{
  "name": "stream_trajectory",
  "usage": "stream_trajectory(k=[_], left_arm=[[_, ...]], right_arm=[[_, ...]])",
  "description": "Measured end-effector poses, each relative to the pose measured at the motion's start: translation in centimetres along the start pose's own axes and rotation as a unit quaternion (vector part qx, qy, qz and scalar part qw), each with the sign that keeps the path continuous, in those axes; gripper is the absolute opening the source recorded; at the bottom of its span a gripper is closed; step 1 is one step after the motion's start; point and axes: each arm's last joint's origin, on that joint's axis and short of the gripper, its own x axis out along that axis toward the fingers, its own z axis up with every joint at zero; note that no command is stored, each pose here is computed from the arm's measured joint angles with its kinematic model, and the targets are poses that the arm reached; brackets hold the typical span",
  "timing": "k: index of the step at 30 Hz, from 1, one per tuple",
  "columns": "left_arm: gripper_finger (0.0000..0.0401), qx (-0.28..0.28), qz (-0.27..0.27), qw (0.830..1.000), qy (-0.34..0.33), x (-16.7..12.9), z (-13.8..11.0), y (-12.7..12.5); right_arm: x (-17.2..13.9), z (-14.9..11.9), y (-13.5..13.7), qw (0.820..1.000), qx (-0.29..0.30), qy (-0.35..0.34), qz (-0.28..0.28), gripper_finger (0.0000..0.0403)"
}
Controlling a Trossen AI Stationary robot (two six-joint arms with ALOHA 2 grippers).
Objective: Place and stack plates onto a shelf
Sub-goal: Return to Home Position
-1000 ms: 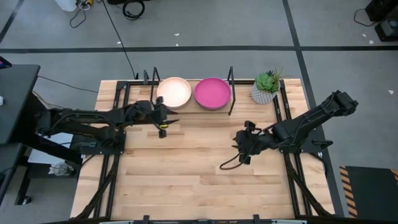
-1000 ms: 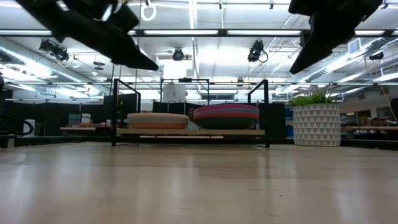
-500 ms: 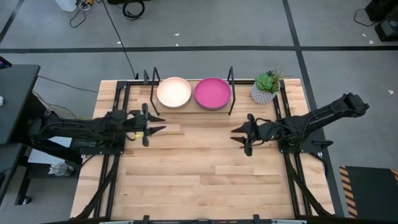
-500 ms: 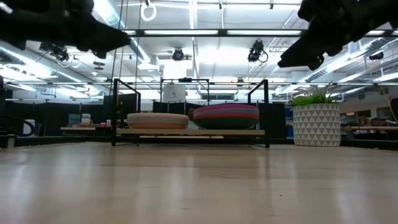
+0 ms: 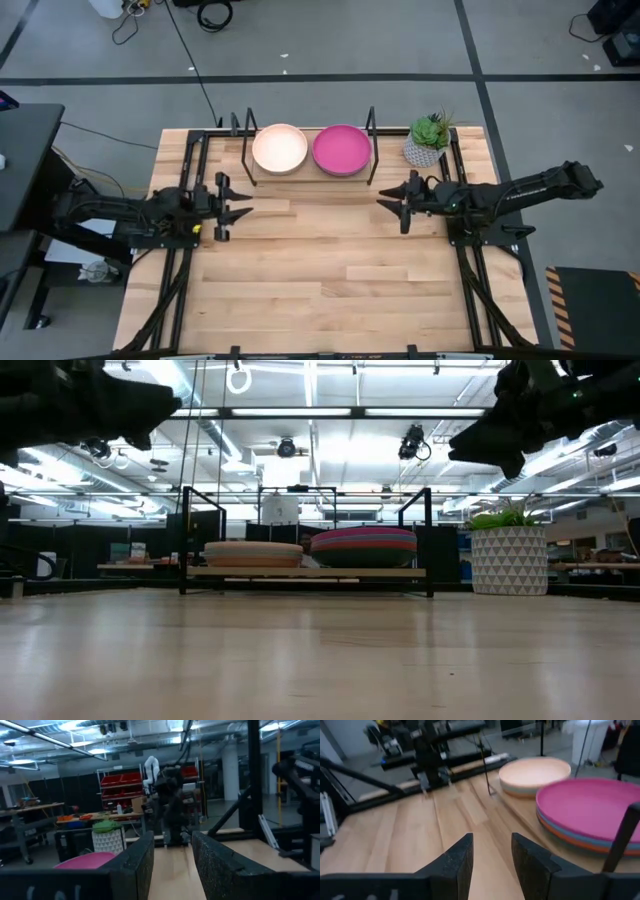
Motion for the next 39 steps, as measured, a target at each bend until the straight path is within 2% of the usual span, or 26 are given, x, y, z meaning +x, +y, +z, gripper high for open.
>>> stream_trajectory(k=[6, 21, 29, 39], left_arm=[[0.0138, -0.007, -0.009, 1.000, -0.008, -0.3, 0.2, -0.5], [0.0075, -0.034, -0.046, 0.997, -0.045, -1.1, 1.1, -1.3], [0.0051, -0.048, -0.062, 0.993, -0.086, -2.0, 2.0, -1.4], [0.0012, -0.057, -0.092, 0.992, -0.071, -2.9, 1.8, -1.7]], right_arm=[[-0.1, -1.5, -0.6, 0.999, -0.002, -0.050, 0.013, 0.0139], [-1.4, -5.4, -3.0, 0.994, 0.044, -0.096, 0.009, 0.0139], [-1.6, -5.0, -3.0, 0.992, 0.060, -0.110, 0.020, 0.0139], [-2.5, -4.1, -3.4, 0.984, 0.061, -0.166, -0.033, 0.0139]])
